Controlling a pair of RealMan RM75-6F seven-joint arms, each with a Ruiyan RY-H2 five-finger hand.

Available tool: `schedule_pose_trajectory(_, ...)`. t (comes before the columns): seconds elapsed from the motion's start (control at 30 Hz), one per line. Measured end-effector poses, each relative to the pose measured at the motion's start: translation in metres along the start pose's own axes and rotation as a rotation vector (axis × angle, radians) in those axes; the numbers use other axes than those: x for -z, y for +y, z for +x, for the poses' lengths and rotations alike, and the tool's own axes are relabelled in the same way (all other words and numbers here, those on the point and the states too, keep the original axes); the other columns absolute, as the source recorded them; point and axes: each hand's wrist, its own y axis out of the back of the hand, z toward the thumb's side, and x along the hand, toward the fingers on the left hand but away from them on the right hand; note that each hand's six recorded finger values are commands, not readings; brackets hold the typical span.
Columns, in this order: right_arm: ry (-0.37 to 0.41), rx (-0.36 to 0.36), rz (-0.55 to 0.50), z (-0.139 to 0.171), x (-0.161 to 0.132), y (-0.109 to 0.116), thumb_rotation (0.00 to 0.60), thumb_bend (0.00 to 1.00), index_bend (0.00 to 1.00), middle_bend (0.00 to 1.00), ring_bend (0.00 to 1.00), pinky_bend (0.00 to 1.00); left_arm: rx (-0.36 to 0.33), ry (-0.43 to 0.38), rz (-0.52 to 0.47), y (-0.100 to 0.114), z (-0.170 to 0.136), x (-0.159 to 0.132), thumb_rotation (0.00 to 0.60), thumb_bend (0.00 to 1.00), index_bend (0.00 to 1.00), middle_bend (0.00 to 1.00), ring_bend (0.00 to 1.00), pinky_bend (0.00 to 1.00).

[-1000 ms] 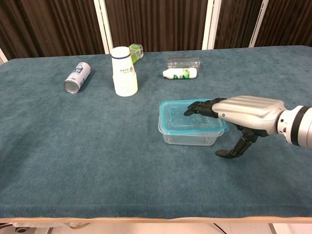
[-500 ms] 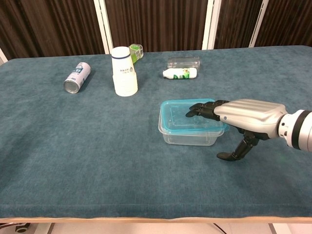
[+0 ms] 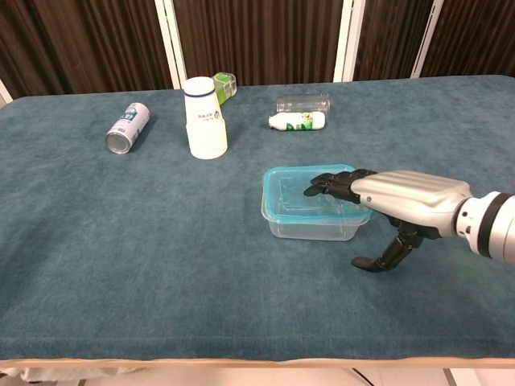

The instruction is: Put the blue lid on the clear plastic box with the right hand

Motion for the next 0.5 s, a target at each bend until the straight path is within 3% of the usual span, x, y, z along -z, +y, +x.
schedule_pose_trajectory(0.5,-0.031,0.016,-0.019,0.0036,0.0012,-0.0053,0.600,0.47,0.09,0.08,0.00,0.09,-0.003,-0.001,-0.001,0.0005,0.0001,0.0000,0.600,0.46,0.13,0.09,0.09,0.40)
